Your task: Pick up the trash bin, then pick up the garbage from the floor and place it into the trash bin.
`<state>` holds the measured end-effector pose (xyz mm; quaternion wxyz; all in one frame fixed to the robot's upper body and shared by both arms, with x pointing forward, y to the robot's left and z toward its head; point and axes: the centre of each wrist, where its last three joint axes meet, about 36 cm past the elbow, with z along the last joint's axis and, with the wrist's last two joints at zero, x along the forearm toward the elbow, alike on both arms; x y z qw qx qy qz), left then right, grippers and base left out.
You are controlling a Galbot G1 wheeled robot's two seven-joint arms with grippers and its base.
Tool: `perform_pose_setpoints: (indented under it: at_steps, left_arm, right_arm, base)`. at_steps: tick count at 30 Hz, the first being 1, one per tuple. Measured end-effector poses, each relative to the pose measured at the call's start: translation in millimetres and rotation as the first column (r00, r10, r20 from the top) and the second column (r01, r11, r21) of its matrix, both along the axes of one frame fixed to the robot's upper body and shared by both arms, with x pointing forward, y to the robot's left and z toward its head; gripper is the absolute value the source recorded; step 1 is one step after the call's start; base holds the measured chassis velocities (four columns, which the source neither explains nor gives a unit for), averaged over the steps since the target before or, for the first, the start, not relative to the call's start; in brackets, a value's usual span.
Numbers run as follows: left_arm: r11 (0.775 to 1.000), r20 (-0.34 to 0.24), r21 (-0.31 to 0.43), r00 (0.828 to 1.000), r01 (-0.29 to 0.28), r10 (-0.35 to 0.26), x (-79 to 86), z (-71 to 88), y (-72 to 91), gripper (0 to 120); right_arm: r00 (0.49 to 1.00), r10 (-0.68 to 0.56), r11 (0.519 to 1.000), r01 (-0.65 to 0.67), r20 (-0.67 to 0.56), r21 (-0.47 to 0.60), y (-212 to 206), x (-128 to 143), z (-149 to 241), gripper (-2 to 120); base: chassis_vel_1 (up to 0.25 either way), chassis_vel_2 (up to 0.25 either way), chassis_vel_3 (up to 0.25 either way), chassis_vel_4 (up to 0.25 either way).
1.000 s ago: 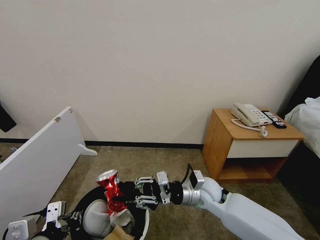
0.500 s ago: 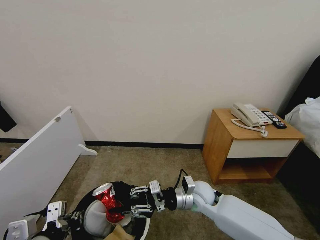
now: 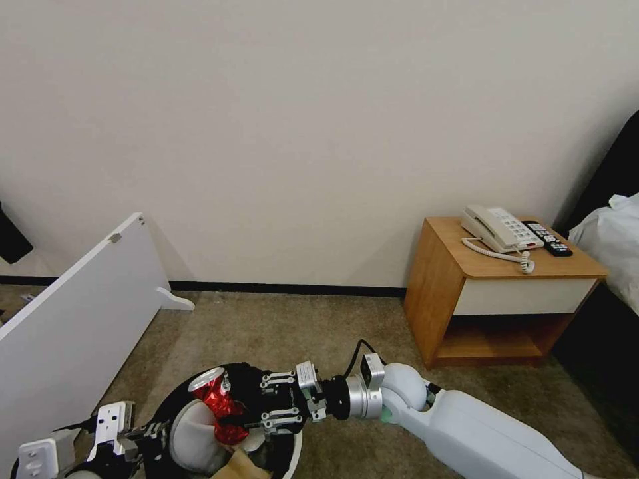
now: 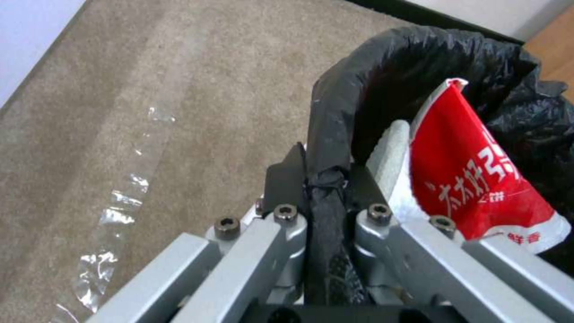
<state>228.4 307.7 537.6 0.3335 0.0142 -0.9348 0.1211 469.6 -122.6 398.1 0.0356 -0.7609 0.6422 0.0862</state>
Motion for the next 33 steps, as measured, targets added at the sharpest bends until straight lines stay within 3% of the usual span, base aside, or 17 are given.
perform_pose_setpoints:
  at_steps: [1, 11, 28, 33]
  left_arm:
    - [1.000, 0.000, 0.000, 1.000, 0.000, 0.000, 0.0, 0.0, 0.0, 4]
    - [1.000, -0.004, 0.000, 1.000, 0.000, 0.000, -0.5, -0.4, -0.1, 4]
    - [1.000, -0.006, 0.001, 1.000, -0.002, 0.002, -0.9, -0.8, -0.1, 4]
    - [1.000, -0.007, 0.000, 1.000, -0.003, 0.003, -1.1, -1.0, -0.2, 4]
  right_arm:
    - [1.000, 0.000, 1.000, 0.000, 0.000, 0.000, 0, 0, 0, 56]
    - [1.000, -0.005, 1.000, 0.005, 0.003, 0.012, 1, -1, 4, 98]
    - [1.000, -0.023, 0.999, 0.022, 0.014, 0.031, -3, 2, 10, 100]
    - [0.997, -0.069, 0.994, 0.066, 0.035, 0.083, -12, 10, 25, 100]
  base:
    - [0.000, 0.000, 0.000, 0.000]
    - [0.000, 0.000, 0.000, 0.000]
    - [0.000, 0.000, 0.000, 0.000]
    - [0.000, 0.000, 0.000, 0.000]
